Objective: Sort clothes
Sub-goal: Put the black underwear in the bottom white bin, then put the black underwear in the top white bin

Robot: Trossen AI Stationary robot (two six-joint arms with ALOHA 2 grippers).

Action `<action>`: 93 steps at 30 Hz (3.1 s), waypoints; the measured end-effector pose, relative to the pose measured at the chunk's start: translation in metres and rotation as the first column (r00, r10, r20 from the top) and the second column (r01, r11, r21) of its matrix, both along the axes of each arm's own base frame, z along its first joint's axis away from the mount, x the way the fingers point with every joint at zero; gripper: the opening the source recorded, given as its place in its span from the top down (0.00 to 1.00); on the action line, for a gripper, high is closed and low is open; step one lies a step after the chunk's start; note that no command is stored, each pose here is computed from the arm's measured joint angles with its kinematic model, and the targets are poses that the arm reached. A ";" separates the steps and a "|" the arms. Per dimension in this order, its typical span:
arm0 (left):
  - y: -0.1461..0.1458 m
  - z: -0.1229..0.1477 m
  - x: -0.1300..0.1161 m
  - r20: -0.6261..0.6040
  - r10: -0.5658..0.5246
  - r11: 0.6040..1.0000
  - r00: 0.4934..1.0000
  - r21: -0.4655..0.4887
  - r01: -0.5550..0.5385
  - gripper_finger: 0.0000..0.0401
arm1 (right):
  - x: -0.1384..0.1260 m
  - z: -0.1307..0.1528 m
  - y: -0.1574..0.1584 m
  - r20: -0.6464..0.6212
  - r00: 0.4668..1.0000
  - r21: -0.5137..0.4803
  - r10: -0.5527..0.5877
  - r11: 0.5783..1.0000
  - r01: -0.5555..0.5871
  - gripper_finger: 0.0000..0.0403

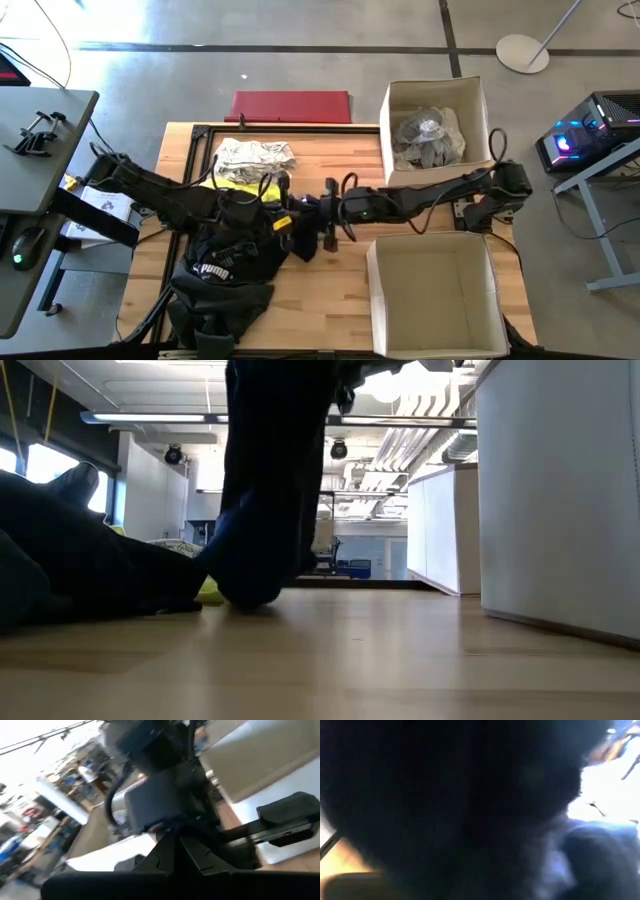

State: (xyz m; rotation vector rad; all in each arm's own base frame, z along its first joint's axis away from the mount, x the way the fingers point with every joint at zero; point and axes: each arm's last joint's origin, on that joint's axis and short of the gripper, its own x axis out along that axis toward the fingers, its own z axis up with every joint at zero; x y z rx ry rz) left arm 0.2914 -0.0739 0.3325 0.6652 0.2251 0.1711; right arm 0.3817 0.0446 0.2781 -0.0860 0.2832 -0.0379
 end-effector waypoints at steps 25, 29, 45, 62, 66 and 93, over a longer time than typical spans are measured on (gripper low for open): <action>0.003 -0.004 -0.104 -0.084 0.576 0.809 0.813 -0.078 -0.582 0.89 | -0.240 0.176 0.038 0.401 0.916 0.208 0.033 0.970 -0.126 0.99; 0.003 -0.005 -0.105 -0.082 0.576 0.808 0.813 -0.096 -0.582 0.89 | -0.267 0.167 0.038 0.299 0.939 0.389 0.169 0.877 -0.281 0.99; 0.002 -0.005 -0.105 -0.081 0.573 0.810 0.816 -0.099 -0.578 0.89 | -0.221 0.047 0.127 -0.678 0.685 0.548 0.266 0.804 0.230 0.98; 0.001 -0.003 -0.103 -0.064 0.572 0.808 0.818 -0.132 -0.575 0.89 | -0.202 -0.017 0.153 -0.878 0.477 0.218 -0.028 0.866 0.451 0.97; 0.001 -0.003 -0.103 -0.064 0.572 0.808 0.818 -0.130 -0.575 0.89 | -0.192 -0.027 0.157 -0.898 0.440 0.219 0.017 0.885 0.411 0.96; -0.002 -0.005 -0.101 -0.144 0.486 0.850 0.862 -0.151 -0.505 0.89 | -0.203 0.044 0.125 -0.627 0.758 0.543 0.180 0.799 0.259 0.48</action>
